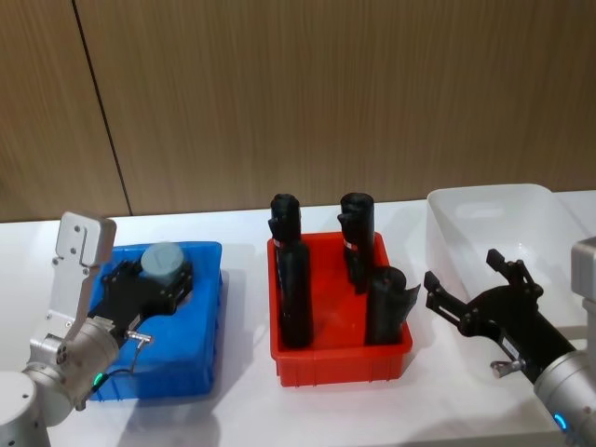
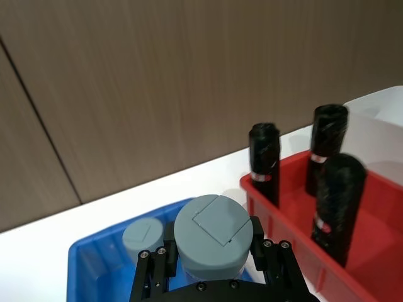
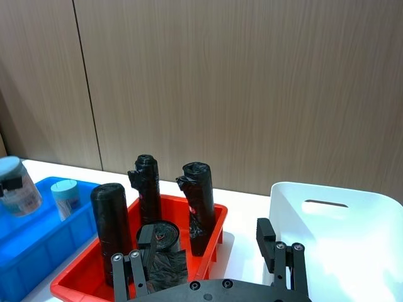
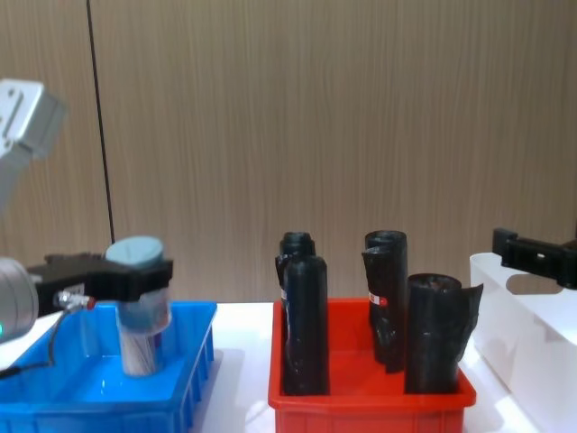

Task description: Pick the cotton swabs from the blue box and place them into the white box.

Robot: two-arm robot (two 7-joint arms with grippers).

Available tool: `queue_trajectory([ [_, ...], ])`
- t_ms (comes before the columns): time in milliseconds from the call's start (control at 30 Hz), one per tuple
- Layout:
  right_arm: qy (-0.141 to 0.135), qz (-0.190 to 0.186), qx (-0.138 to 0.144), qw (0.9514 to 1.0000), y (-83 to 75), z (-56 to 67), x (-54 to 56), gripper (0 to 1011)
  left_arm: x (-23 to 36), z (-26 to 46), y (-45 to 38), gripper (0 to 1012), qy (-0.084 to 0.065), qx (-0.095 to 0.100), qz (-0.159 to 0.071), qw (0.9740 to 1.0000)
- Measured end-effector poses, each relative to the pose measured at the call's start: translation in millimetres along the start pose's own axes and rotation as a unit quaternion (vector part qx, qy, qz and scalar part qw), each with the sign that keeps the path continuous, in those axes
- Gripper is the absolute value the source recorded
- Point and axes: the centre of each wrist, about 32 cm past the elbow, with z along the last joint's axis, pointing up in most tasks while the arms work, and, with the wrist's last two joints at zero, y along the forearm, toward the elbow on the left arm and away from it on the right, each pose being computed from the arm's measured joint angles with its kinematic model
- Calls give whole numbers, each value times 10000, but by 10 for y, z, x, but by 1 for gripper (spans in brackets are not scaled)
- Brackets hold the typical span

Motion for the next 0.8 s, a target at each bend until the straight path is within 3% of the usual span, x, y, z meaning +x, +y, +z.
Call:
queue_trajectory([
  [267,0,0,0,10000,0,0,0,1001,16,139,41,660,-125,-283,-521,9982],
  [467,0,0,0,10000,0,0,0,1002,28,213,56,660,-182,-440,-965,9942],
  [700,0,0,0,10000,0,0,0,1002,41,273,52,660,-215,-587,-1501,9867],
  [800,0,0,0,10000,0,0,0,1001,46,297,43,660,-218,-655,-1800,9812],
])
